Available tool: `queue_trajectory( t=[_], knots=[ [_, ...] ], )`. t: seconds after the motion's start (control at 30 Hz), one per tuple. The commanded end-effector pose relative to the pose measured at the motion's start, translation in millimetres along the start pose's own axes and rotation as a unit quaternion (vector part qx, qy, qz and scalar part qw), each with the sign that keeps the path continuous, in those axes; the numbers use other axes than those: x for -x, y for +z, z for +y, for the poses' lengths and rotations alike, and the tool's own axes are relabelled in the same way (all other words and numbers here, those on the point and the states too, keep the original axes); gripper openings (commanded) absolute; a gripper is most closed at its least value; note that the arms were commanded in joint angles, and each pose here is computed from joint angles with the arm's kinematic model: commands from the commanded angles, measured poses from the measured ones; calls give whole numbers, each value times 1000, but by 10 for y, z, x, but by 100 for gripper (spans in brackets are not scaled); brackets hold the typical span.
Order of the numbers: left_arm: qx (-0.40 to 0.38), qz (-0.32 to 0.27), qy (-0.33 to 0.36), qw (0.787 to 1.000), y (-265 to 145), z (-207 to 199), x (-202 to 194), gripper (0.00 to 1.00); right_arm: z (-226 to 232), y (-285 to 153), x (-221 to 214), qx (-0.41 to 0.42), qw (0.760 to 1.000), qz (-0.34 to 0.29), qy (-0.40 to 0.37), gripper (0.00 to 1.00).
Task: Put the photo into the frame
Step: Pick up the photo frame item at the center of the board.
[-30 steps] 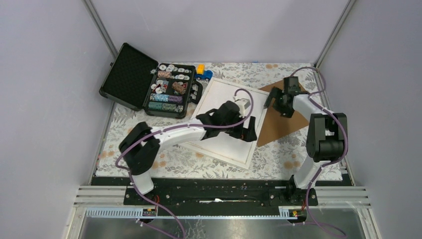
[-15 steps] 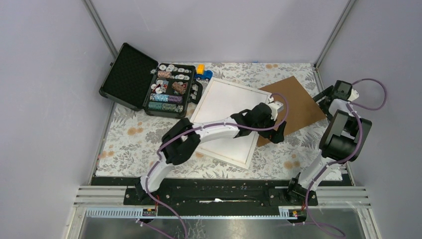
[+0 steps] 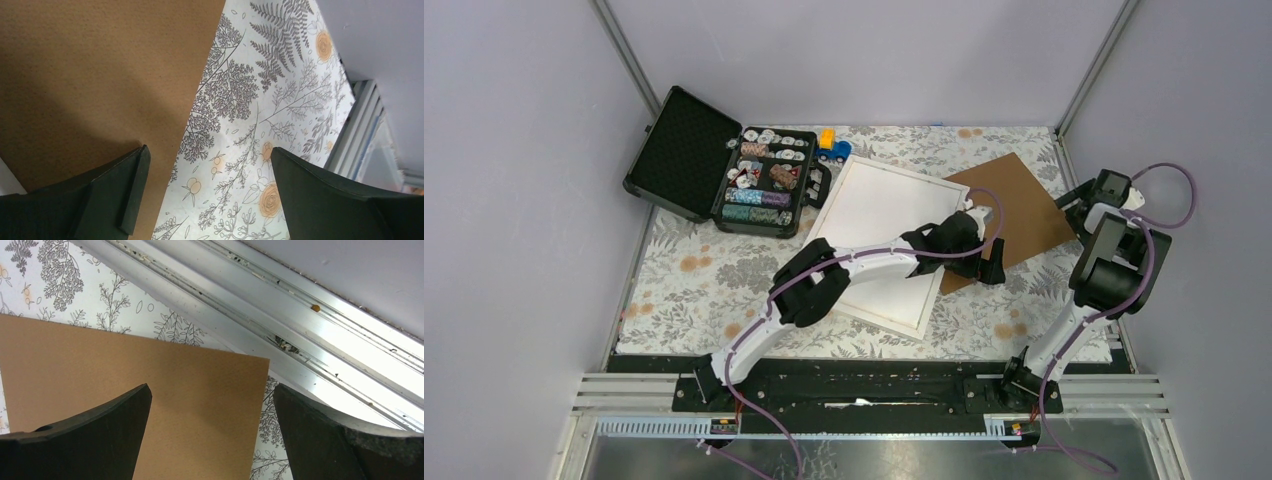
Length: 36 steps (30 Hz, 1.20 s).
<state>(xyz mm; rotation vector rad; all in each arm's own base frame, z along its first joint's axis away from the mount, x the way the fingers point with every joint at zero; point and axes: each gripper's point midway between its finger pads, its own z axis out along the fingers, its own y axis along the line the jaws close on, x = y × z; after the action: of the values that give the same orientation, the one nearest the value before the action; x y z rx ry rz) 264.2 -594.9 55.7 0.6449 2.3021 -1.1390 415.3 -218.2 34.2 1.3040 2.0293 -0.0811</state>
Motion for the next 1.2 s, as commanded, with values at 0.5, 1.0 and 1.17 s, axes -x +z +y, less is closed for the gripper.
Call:
queue_trajectory(
  t=[0.5, 1.0, 1.17],
  knots=[
    [-14, 11, -91, 996, 18, 130, -39, 99, 355, 235, -63, 173, 979, 47, 95, 98],
    [-30, 12, -90, 995, -69, 62, -11, 99, 833, -405, 268, 359, 927, -12, 112, 83],
    [-49, 8, -79, 996, -120, -55, 66, 99, 897, -502, 267, 382, 916, -9, 122, 78]
  ],
)
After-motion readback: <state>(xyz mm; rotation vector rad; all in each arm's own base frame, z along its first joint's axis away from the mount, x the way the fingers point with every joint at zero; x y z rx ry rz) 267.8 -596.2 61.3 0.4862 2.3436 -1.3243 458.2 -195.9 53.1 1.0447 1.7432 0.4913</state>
